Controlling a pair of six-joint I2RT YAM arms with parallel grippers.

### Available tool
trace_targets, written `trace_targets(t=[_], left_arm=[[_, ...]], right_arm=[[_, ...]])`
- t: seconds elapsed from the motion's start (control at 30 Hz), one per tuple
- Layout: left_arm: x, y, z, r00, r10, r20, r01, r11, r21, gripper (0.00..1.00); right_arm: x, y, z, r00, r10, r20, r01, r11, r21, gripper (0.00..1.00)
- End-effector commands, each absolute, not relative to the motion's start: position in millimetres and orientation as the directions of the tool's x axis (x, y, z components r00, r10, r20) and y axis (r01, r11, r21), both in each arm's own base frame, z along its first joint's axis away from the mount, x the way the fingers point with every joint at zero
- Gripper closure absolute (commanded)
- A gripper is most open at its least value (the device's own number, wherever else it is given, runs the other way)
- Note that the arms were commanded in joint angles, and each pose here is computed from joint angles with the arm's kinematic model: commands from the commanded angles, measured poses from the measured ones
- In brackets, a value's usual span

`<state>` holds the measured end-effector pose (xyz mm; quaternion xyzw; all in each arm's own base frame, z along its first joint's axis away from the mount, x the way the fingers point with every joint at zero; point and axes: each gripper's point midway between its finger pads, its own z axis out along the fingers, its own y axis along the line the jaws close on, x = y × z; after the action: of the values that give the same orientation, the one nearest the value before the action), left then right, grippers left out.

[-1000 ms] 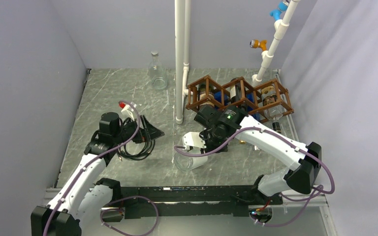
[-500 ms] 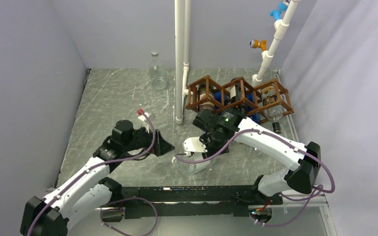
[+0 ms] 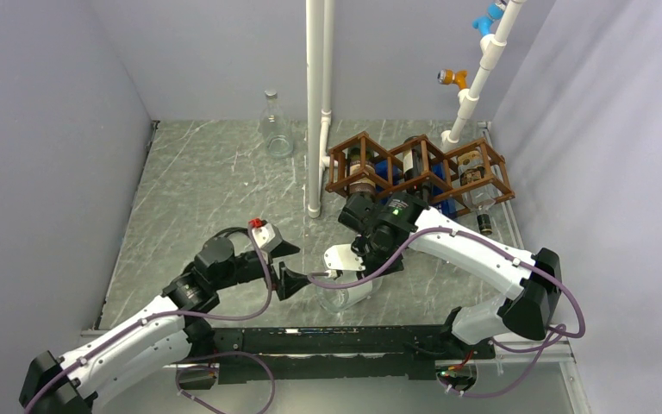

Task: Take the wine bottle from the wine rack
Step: Place the wine bottle at the center of the board.

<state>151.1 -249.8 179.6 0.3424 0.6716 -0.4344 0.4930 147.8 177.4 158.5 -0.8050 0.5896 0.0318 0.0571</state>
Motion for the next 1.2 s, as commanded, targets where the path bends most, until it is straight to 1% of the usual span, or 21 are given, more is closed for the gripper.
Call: trace_targets(t=[0.0,0.23,0.4,0.53,0.73,1.17], left_arm=[[169.8,-248.3,178.0,-0.255,0.033,-0.966,0.859,0.468,-0.210,0.01],[173.9,-252.7,162.9,-0.393,0.002,-0.920,0.795,0.504,-0.338,0.01],[181.0,-249.1,148.6,-0.509,-0.006,-0.861,0.699,0.580,-0.417,0.00],[180.9,-253.1,147.4,-0.540,-0.004,-0.842,0.687,0.576,-0.444,0.01],[179.2,-259.6,142.3,-0.566,0.019,-0.824,0.690,0.557,-0.462,0.01],[172.6,-268.2,124.6,-0.676,0.009,-0.736,0.621,0.546,-0.563,0.00]], right_arm=[[156.6,191.8,179.9,0.333,-0.923,-0.190,-0.939,-0.308,-0.153,1.00],[165.4,190.5,182.8,0.340,-0.928,-0.154,-0.933,-0.311,-0.183,1.00],[170.7,186.5,182.8,0.347,-0.932,-0.106,-0.925,-0.321,-0.204,1.00],[167.7,186.4,182.5,0.358,-0.928,-0.104,-0.921,-0.332,-0.203,1.00],[167.3,183.9,177.2,0.369,-0.927,-0.067,-0.914,-0.349,-0.205,0.99],[168.8,193.4,178.2,0.390,-0.920,-0.043,-0.901,-0.372,-0.224,0.94]])
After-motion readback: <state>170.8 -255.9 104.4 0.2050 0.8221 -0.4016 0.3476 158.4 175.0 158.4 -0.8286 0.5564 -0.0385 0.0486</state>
